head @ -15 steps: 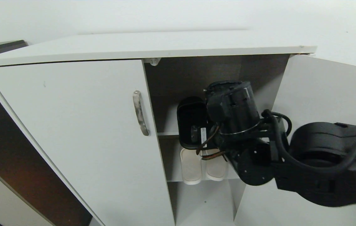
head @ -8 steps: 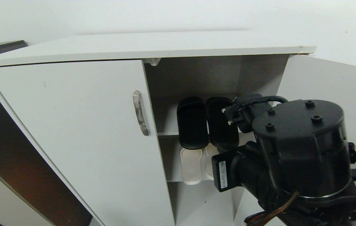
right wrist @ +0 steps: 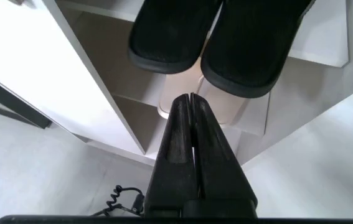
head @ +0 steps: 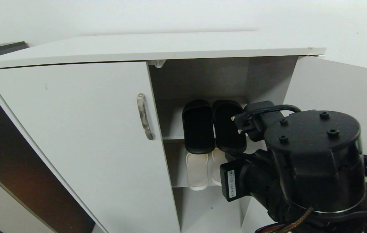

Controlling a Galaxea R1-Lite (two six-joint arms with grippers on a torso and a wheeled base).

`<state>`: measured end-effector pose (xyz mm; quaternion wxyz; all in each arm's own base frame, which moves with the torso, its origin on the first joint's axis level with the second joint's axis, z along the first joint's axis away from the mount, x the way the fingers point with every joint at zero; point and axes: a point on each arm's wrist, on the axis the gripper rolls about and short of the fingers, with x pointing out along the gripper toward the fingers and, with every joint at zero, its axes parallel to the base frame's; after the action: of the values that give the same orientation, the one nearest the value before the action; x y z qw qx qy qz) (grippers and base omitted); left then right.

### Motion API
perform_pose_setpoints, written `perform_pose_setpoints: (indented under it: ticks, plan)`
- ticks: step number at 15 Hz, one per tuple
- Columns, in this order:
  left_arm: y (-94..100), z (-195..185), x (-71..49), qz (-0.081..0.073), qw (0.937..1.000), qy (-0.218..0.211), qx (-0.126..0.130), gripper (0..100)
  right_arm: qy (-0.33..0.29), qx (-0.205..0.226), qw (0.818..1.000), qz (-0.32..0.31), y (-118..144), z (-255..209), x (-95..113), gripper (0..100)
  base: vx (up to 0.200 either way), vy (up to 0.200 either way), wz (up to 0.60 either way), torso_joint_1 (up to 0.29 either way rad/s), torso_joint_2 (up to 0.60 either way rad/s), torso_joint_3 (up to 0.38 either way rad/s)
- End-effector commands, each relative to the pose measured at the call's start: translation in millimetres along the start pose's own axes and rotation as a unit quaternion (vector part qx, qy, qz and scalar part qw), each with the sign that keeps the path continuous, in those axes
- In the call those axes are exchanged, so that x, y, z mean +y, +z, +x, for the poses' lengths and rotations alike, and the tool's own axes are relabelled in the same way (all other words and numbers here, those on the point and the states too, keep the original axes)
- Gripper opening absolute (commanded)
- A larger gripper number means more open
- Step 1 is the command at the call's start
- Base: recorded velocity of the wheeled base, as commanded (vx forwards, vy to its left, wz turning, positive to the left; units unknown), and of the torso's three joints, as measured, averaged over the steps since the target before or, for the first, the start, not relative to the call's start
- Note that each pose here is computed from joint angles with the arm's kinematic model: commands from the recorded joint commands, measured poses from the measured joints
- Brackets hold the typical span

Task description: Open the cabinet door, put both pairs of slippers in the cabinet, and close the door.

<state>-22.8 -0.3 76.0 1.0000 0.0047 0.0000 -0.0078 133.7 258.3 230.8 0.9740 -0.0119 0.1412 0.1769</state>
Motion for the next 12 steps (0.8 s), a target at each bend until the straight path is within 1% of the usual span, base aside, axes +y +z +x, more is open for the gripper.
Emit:
perform_pose_setpoints:
  ticks: [1,7,12]
  plan:
    - [-0.1,0.0,0.0,0.0,1.0,0.001,0.0,0,-0.001,0.004,1.0,-0.004,-4.4,4.9,3.5,0,0.0,0.0,0.0,0.0,0.0,0.0]
    - [-0.1,0.0,0.0,0.0,1.0,0.0,0.0,0,-0.005,0.003,1.0,-0.001,-4.3,8.0,1.5,0,0.0,0.0,0.0,0.0,0.0,0.0]
    - [-0.1,0.0,0.0,0.0,1.0,0.0,0.0,0,-0.006,0.006,1.0,-0.001,-5.7,9.3,0.5,0,-0.2,0.0,0.0,0.004,0.0,0.001]
